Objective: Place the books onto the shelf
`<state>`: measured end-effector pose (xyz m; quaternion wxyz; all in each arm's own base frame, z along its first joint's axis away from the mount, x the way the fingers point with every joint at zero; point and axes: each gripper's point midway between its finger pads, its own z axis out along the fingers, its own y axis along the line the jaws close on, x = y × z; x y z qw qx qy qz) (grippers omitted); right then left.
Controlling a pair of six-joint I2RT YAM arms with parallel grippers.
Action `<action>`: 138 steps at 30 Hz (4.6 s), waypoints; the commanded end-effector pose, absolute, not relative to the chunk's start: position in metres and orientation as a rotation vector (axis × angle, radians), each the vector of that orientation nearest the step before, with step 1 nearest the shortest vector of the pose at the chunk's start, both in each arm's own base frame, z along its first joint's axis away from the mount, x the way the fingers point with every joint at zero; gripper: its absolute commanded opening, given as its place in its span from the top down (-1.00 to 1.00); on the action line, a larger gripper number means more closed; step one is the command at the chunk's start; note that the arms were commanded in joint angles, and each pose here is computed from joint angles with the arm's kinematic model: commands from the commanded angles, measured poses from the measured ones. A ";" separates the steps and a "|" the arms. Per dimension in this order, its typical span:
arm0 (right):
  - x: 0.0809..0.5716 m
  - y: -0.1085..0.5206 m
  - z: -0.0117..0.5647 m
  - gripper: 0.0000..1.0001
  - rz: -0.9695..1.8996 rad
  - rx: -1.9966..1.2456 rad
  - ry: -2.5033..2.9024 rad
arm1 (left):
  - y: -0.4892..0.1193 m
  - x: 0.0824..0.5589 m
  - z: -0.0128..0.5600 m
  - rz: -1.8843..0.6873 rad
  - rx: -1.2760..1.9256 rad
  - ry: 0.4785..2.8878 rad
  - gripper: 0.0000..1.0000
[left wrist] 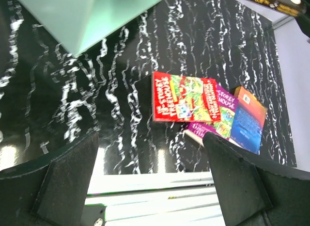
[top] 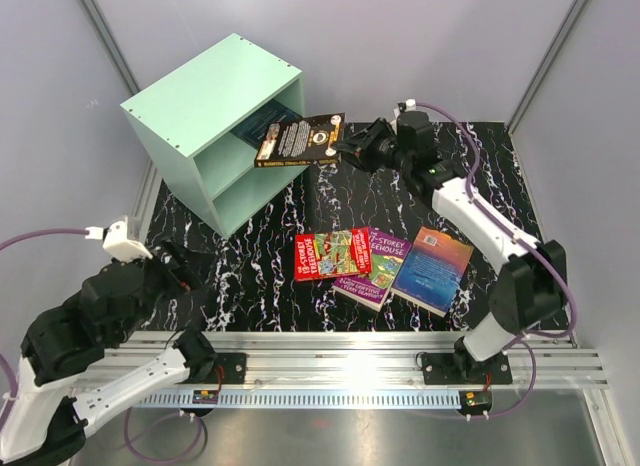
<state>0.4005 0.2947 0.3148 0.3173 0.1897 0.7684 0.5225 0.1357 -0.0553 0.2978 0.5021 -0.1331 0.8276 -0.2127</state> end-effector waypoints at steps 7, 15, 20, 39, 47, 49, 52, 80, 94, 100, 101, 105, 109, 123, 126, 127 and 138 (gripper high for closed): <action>0.458 0.350 0.393 1.00 1.569 0.559 1.635 | -0.019 0.115 0.309 -0.446 -0.329 1.995 -0.86; 0.494 0.372 0.346 1.00 1.341 0.894 1.594 | -0.009 0.108 0.313 -0.440 -0.313 1.985 -0.86; 0.493 0.390 0.336 1.00 1.178 0.988 1.599 | -0.006 0.106 0.314 -0.434 -0.289 1.982 -0.87; 0.532 0.415 0.269 1.00 1.077 1.194 1.613 | -0.004 0.104 0.299 -0.391 -0.239 2.001 -0.93; 0.532 0.428 0.254 -0.09 1.078 1.135 1.689 | -0.006 0.107 0.291 -0.373 -0.232 2.012 -0.95; 0.529 0.431 0.250 -0.45 1.086 1.128 1.717 | -0.006 0.107 0.291 -0.376 -0.234 2.011 -0.95; 0.524 0.429 0.249 -0.68 1.086 1.106 1.749 | -0.006 0.107 0.292 -0.378 -0.235 2.008 -0.95; 0.265 0.163 0.122 -1.00 0.481 0.498 2.486 | -0.185 0.196 0.187 -0.588 -0.066 2.206 -0.96; 0.260 0.229 0.062 -0.99 0.996 0.440 2.623 | -0.230 0.259 0.086 -0.483 -0.082 2.374 -0.94; 0.269 0.235 0.051 -1.00 1.007 0.417 2.639 | -0.243 0.267 0.049 -0.461 -0.094 2.457 -0.90; 0.268 0.236 0.049 -1.00 1.011 0.417 2.645 | -0.242 0.270 0.046 -0.441 -0.104 2.460 -0.90; 0.271 0.241 0.039 -1.00 1.031 0.428 2.660 | -0.246 0.280 0.033 -0.416 -0.107 2.498 -0.89; 0.273 0.248 0.034 -0.87 1.091 0.435 2.645 | -0.252 0.285 0.021 -0.431 -0.069 2.502 -0.88; 0.286 0.243 0.010 -0.24 1.015 0.516 2.647 | -0.256 0.283 0.013 -0.473 -0.013 2.504 -0.85; 0.298 0.232 0.010 -0.42 0.971 0.578 2.617 | -0.255 0.283 0.011 -0.476 -0.015 2.515 -0.85; 0.303 0.230 0.012 -0.48 0.968 0.586 2.607 | -0.256 0.283 0.011 -0.480 -0.015 2.517 -0.85; 0.335 0.208 0.006 0.24 0.950 0.652 2.571 | -0.255 0.283 0.009 -0.496 -0.011 2.526 -0.83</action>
